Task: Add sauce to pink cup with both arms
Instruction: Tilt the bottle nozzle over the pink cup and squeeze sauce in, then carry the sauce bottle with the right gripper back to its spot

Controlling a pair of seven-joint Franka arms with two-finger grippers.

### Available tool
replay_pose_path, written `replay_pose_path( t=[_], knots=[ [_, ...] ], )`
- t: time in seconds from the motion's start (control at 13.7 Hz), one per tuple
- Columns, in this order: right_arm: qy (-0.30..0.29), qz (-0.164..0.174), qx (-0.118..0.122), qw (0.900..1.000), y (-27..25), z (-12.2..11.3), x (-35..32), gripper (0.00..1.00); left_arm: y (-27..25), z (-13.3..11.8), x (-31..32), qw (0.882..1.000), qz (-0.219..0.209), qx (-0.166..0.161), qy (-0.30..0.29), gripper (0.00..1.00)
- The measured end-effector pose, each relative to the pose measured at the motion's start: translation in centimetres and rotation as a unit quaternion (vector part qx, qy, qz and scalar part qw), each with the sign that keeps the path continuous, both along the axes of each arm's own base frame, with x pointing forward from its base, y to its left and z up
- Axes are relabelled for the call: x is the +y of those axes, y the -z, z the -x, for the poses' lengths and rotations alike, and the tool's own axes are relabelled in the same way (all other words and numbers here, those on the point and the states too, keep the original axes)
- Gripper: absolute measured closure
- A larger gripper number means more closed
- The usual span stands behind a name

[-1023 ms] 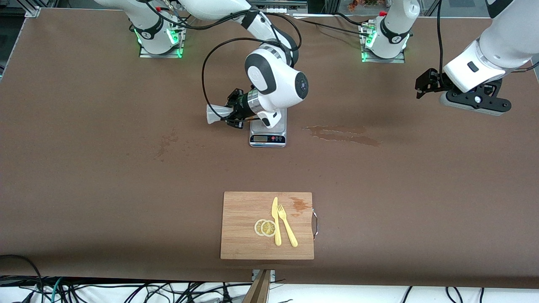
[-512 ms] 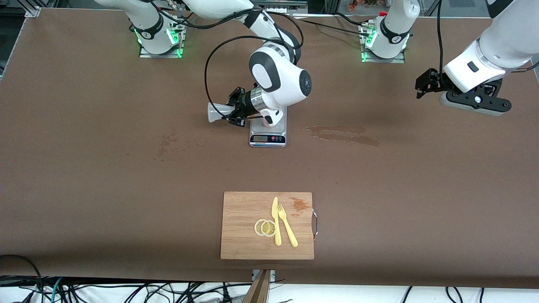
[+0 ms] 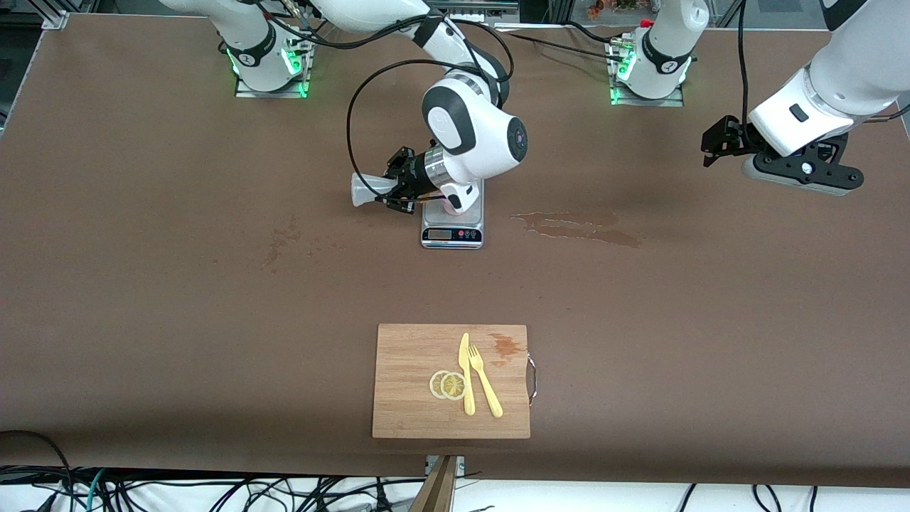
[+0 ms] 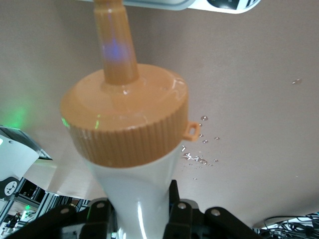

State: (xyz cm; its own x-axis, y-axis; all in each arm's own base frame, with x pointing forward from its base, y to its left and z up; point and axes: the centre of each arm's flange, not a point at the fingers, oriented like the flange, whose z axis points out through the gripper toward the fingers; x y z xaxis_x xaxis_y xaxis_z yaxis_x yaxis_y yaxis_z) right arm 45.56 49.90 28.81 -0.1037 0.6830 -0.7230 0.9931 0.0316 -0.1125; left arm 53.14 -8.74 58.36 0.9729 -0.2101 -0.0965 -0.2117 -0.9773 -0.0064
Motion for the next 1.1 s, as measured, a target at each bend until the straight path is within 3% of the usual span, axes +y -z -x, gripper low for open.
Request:
replay_pose_path(
  t=[0.44, 0.66, 0.88, 1.1],
  knots=[
    [0.036, -0.040, 0.017, 0.998, -1.3, -1.0, -0.5, 0.63, 0.0, 0.0, 0.1, 1.000, 0.000, 0.000, -0.001, 0.00],
    [0.081, -0.089, 0.032, 0.992, -4.1, -3.2, -2.4, 0.63, 0.0, 0.0, 0.1, 1.000, 0.000, 0.000, -0.001, 0.00],
    [0.136, -0.173, 0.053, 0.974, -8.8, -7.0, -6.7, 0.63, 0.0, 0.0, -0.2, 1.000, 0.000, 0.000, 0.002, 0.00],
    [0.172, -0.272, 0.071, 0.944, -12.9, -11.1, -13.0, 0.63, 0.0, 0.1, -0.5, 1.000, 0.000, 0.000, 0.005, 0.00]
  ],
)
